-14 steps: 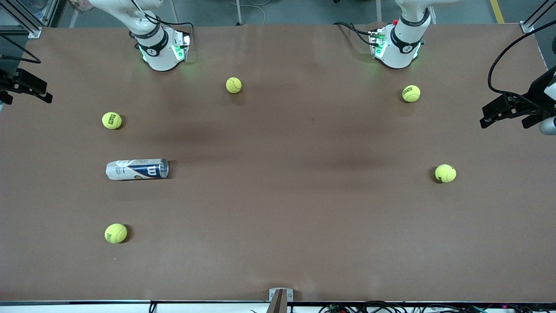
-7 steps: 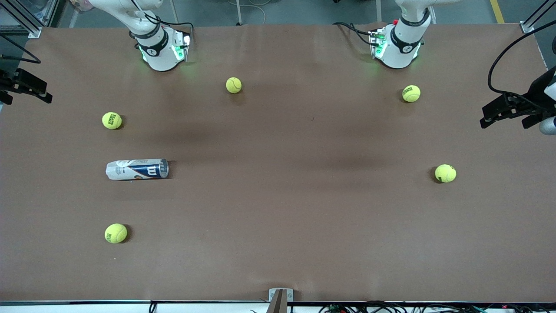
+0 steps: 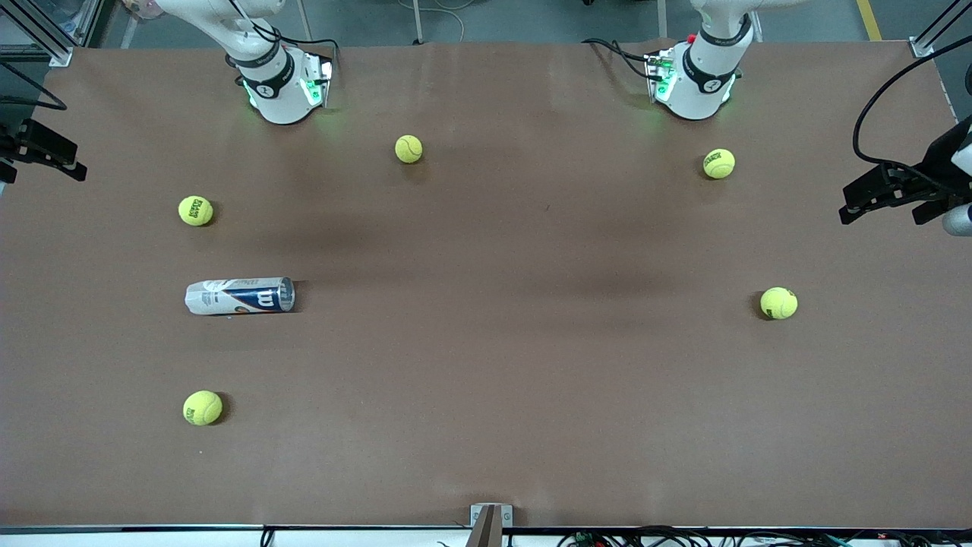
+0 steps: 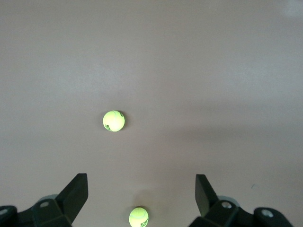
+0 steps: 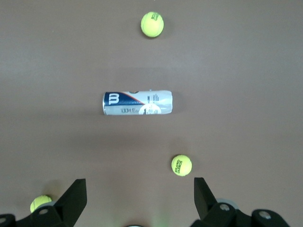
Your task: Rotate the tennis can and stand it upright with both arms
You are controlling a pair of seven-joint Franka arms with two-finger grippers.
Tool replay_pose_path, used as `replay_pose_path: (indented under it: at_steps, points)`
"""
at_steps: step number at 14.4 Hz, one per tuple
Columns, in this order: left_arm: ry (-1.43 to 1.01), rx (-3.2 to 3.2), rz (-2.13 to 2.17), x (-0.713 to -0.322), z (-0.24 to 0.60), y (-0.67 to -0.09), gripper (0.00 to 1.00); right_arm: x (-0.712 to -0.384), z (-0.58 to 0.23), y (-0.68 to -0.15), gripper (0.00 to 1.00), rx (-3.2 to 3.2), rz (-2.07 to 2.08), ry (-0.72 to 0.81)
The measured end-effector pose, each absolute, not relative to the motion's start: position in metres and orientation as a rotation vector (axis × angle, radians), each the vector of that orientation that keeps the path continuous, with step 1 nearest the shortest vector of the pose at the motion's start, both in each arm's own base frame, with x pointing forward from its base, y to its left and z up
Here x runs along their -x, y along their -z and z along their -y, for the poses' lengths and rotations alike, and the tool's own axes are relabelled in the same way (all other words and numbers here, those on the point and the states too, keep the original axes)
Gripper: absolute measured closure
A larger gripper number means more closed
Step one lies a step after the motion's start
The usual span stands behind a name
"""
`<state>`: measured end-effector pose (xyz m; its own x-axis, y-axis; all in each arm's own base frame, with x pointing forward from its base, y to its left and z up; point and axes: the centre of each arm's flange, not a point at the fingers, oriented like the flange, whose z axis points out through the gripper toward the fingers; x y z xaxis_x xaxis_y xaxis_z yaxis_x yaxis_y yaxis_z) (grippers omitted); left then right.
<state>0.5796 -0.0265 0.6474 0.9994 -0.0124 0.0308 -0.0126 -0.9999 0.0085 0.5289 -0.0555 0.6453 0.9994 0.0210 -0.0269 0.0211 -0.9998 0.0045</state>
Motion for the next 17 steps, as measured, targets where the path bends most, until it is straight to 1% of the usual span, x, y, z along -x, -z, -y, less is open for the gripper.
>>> replay_pose_path:
  at_steps: [2, 6, 8, 9, 12, 13, 17]
  points:
    - [-0.049, -3.132, 0.020, -0.580, 0.026, -0.648, 0.00, -0.551, 0.060, -0.622, 0.00, -3.126, -0.025, 0.027]
    - [-0.051, -3.132, 0.019, -0.580, 0.026, -0.648, 0.00, -0.597, 0.071, -0.553, 0.00, -3.068, -0.023, 0.079]
    - [-0.051, -3.132, 0.019, -0.580, 0.026, -0.648, 0.00, -0.607, 0.081, -0.538, 0.00, -3.039, 0.002, 0.083]
    - [-0.051, -3.132, 0.019, -0.580, 0.026, -0.648, 0.00, -0.607, 0.088, -0.538, 0.00, -3.034, 0.086, 0.080]
    - [-0.051, -3.132, 0.018, -0.580, 0.026, -0.648, 0.00, -0.601, 0.114, -0.537, 0.00, -2.970, 0.596, 0.078]
    - [-0.051, -3.132, 0.018, -0.580, 0.026, -0.648, 0.00, -0.599, 0.116, -0.534, 0.02, -2.919, 0.795, 0.089]
    - [-0.052, -3.133, 0.016, -0.580, 0.025, -0.648, 0.00, -0.598, 0.100, -0.509, 0.00, -2.638, 1.495, 0.160]
